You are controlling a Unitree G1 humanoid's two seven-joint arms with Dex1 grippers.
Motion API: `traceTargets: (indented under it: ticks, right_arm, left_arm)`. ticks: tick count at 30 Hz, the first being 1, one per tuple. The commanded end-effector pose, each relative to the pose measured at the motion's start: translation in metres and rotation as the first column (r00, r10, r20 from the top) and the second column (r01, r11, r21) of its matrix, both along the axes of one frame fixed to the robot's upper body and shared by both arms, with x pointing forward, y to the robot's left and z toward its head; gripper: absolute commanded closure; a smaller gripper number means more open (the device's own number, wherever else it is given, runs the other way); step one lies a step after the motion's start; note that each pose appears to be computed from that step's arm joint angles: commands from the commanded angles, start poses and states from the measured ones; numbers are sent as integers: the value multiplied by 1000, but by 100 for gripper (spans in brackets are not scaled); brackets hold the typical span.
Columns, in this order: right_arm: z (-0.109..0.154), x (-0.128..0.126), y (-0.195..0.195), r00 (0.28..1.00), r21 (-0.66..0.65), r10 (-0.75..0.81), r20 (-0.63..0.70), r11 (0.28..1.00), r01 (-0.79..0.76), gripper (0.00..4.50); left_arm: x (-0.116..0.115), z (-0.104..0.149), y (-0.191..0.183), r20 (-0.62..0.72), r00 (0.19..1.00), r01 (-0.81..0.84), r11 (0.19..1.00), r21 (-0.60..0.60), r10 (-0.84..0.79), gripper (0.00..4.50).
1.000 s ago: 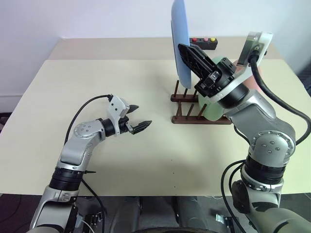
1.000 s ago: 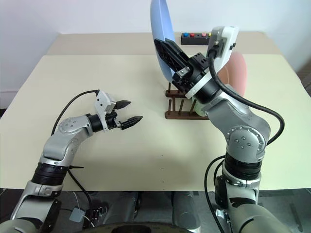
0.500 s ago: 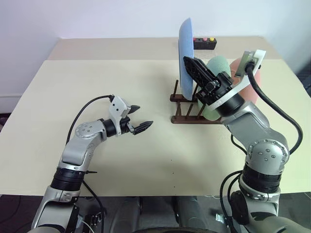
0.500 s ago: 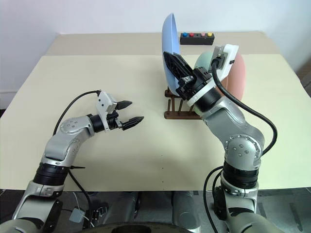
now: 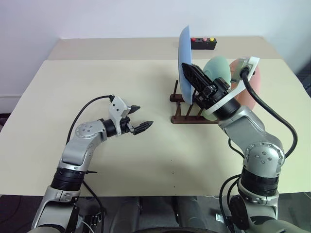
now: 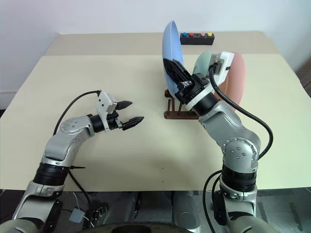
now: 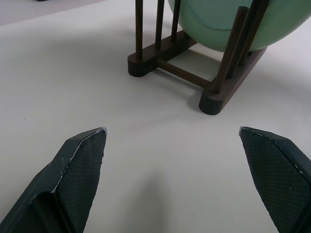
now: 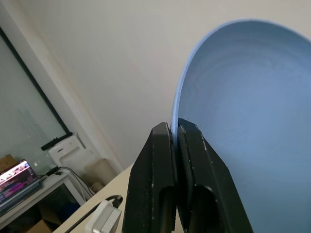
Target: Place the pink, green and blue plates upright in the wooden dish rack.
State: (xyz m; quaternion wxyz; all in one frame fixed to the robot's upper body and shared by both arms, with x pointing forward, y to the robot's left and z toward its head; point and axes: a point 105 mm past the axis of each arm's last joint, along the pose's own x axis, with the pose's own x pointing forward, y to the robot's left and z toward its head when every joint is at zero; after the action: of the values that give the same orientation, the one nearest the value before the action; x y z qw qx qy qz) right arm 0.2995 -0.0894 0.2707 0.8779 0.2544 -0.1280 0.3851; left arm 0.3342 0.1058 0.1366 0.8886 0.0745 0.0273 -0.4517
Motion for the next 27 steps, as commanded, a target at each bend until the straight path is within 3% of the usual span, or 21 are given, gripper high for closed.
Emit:
traceTargets:
  ticks: [1,8,21,27]
  right_arm:
    - [8,-8,4,998,22,43,38,999,-44,450]
    - [21,-17,9,992,21,88,91,996,-90,450]
    - [5,-4,-1,999,36,30,24,999,-31,450]
    - [10,-9,-4,998,62,37,49,997,-40,450]
  left_arm:
    - [-5,14,-6,48,998,38,999,-7,-38,2]
    - [-5,13,-7,45,998,42,999,-6,-42,2]
    - [-6,13,-7,47,998,44,999,-3,-43,2]
    - [-6,12,-7,47,998,47,999,-1,-47,2]
